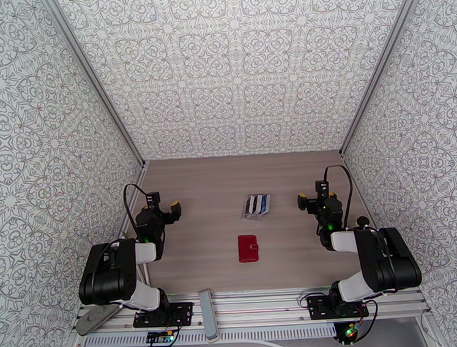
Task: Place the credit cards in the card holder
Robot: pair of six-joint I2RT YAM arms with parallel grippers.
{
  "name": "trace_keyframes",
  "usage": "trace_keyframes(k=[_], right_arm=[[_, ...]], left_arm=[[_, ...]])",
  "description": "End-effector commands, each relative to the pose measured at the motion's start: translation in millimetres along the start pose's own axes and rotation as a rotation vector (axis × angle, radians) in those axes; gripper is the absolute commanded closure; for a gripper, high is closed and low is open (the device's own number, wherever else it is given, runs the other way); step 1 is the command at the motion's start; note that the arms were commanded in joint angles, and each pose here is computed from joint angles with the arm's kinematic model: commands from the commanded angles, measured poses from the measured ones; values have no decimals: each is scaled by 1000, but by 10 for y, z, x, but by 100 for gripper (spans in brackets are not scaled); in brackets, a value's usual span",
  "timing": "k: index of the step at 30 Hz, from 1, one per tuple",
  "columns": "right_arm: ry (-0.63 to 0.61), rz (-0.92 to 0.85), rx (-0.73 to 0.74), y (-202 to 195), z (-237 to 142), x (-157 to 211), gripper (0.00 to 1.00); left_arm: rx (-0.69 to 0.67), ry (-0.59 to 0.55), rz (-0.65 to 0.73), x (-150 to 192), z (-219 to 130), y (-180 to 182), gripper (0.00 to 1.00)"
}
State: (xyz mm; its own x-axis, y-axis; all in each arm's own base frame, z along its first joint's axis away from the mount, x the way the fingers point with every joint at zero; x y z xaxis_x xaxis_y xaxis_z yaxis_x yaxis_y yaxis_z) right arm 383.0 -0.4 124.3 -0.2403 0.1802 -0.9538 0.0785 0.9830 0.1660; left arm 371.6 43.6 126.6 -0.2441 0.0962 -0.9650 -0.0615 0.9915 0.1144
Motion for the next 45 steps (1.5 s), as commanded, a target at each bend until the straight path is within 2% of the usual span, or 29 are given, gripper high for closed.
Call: trace_keyframes(k=[1, 4, 6, 10, 15, 18, 21, 26, 30, 35, 38, 45], right_arm=[[-10, 31, 86, -106, -21, -62, 1], [-7, 50, 195, -211, -36, -173, 1], [13, 66, 285, -300, -32, -240, 1], [165, 135, 581, -586, -81, -398, 1], [252, 205, 618, -518, -80, -528, 1], [271, 255, 636, -434, -173, -611, 1], [276, 252, 581, -266, -263, -653, 1], [304, 195, 458, 159, -461, -661, 1], [317, 150, 300, 603, -660, -631, 1], [394, 125, 88, 1137, -879, -487, 1], [449, 111, 27, 1372, -998, -348, 1], [563, 27, -5, 1777, -1206, -13, 2]], left_arm=[[-136, 1, -26, -162, -137, 164, 1], [-165, -27, -29, -361, -262, 185, 1], [-206, -51, -92, -443, -360, 206, 1], [-191, -46, -187, -540, -430, 93, 1], [-112, 19, -285, -706, -435, -249, 1], [29, 119, -397, -779, -397, -594, 1], [118, 239, -436, -764, -388, -1001, 1], [304, 335, -393, -707, -461, -1662, 1], [407, 416, -369, -589, -543, -1949, 1], [543, 555, -344, -365, -652, -2201, 12], [596, 622, -321, -229, -776, -2319, 17], [733, 764, -294, 30, -1062, -2700, 22]])
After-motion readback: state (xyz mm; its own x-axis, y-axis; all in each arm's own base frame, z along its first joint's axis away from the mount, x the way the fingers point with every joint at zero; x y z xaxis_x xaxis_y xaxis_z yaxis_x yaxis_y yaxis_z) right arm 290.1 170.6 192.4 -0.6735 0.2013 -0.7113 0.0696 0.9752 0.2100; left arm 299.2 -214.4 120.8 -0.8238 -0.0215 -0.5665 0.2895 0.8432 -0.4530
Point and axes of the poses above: each hand's point on the last joint's axis, 136 mm out from that joint toward the fingers, its own z axis out along the fingers, its own y axis along the line the jaws close on, x = y × z, the point moved 2 cm from there along -z, back along the fingers, and after that the axes turned 10 degrees about z, right-handed, at the moved point
